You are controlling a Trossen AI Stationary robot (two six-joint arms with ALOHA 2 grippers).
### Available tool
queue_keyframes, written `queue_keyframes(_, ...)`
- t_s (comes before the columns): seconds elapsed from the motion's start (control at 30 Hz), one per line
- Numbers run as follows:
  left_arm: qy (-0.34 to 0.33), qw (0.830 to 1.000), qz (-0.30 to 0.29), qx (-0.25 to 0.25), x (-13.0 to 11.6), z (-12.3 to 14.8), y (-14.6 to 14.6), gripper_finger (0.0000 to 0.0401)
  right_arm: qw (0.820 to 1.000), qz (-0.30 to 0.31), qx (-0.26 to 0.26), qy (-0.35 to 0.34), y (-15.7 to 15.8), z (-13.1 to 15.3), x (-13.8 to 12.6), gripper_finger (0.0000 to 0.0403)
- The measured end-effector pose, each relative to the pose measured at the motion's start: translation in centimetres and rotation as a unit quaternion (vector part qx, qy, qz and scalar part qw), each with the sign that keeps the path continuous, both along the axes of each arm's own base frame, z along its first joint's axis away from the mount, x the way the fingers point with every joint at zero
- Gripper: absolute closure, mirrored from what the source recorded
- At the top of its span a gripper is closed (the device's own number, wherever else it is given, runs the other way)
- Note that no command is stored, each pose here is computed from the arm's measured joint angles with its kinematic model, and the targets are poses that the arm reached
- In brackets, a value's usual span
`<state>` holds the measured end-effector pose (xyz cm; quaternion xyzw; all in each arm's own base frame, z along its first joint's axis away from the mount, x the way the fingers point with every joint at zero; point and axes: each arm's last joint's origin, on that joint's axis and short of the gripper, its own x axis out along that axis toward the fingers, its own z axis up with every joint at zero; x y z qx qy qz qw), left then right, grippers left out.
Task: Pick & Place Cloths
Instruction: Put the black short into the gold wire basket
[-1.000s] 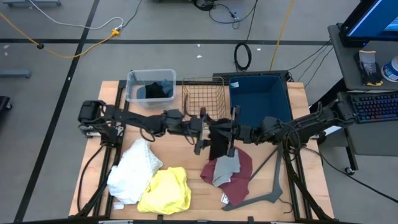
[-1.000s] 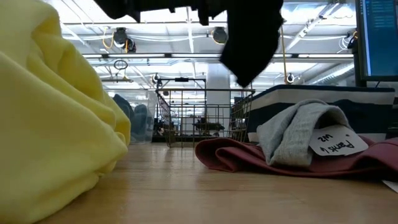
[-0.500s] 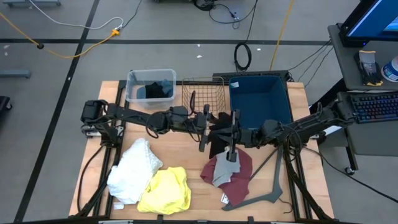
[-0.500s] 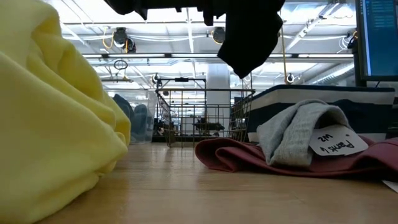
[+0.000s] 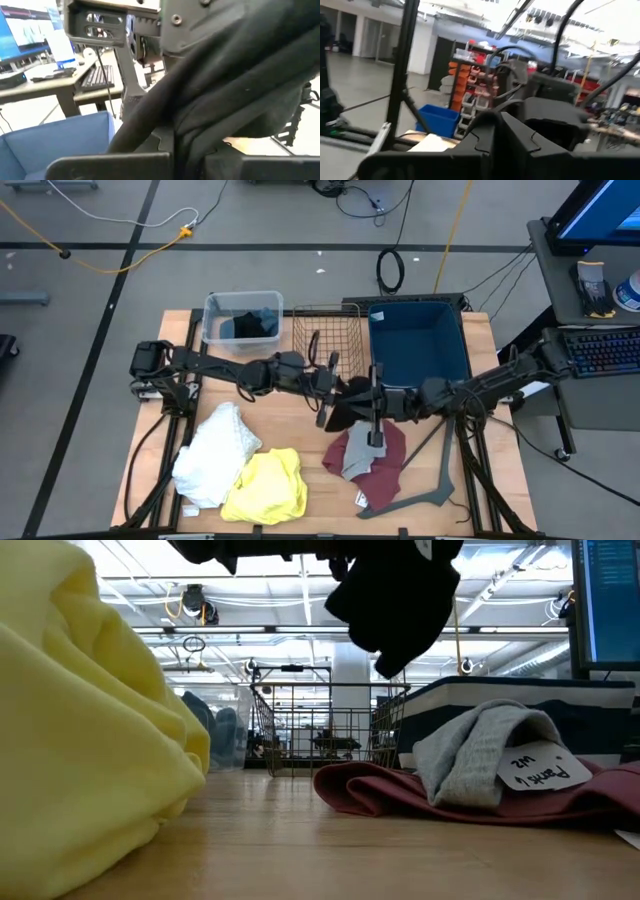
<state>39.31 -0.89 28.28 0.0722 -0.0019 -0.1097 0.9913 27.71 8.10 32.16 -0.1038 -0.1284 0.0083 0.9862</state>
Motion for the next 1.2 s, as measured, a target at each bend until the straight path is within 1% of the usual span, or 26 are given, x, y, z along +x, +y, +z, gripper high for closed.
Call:
queue_keyframes(0.1,0.017,1.0,0.0,0.0,0.0,-0.3,0.0,0.0395,1.0,0.014,0.008,0.024,0.5,-0.1,-0.4,0.0371)
queue_keyframes(0.27,0.051,0.999,0.002,-0.001,-0.1,-1.0,0.0,0.0397,0.997,0.029,-0.006,0.072,1.1,-0.2,-1.6,0.0352)
queue_keyframes(0.4,0.067,0.998,0.017,0.0,-0.1,-1.3,0.1,0.0398,0.994,0.042,-0.016,0.102,1.4,0.0,-2.8,0.0329)
queue_keyframes(0.5,0.069,0.997,0.037,0.005,-0.1,-1.3,0.2,0.0399,0.99,0.051,0.001,0.129,1.5,0.0,-3.7,0.0312)
queue_keyframes(0.67,0.067,0.995,0.075,0.021,-0.1,-1.3,0.7,0.0399,0.981,0.06,0.044,0.176,1.5,-0.2,-4.8,0.0288)
queue_keyframes(0.77,0.064,0.993,0.096,0.024,0.0,-1.3,1.1,0.0399,0.975,0.063,0.061,0.202,1.5,-0.5,-5.3,0.028)
queue_keyframes(0.9,0.058,0.991,0.115,0.028,0.0,-1.1,1.7,0.04,0.968,0.061,0.073,0.233,1.7,-1.0,-5.6,0.0278)
queue_keyframes(1.03,0.037,0.991,0.12,0.036,0.0,-0.8,1.8,0.04,0.959,0.058,0.087,0.263,1.7,-1.6,-5.7,0.0277)
queue_keyframes(1.2,0.025,0.991,0.121,0.041,-0.1,-0.4,1.9,0.04,0.952,0.049,0.083,0.292,1.6,-2.2,-5.9,0.0277)
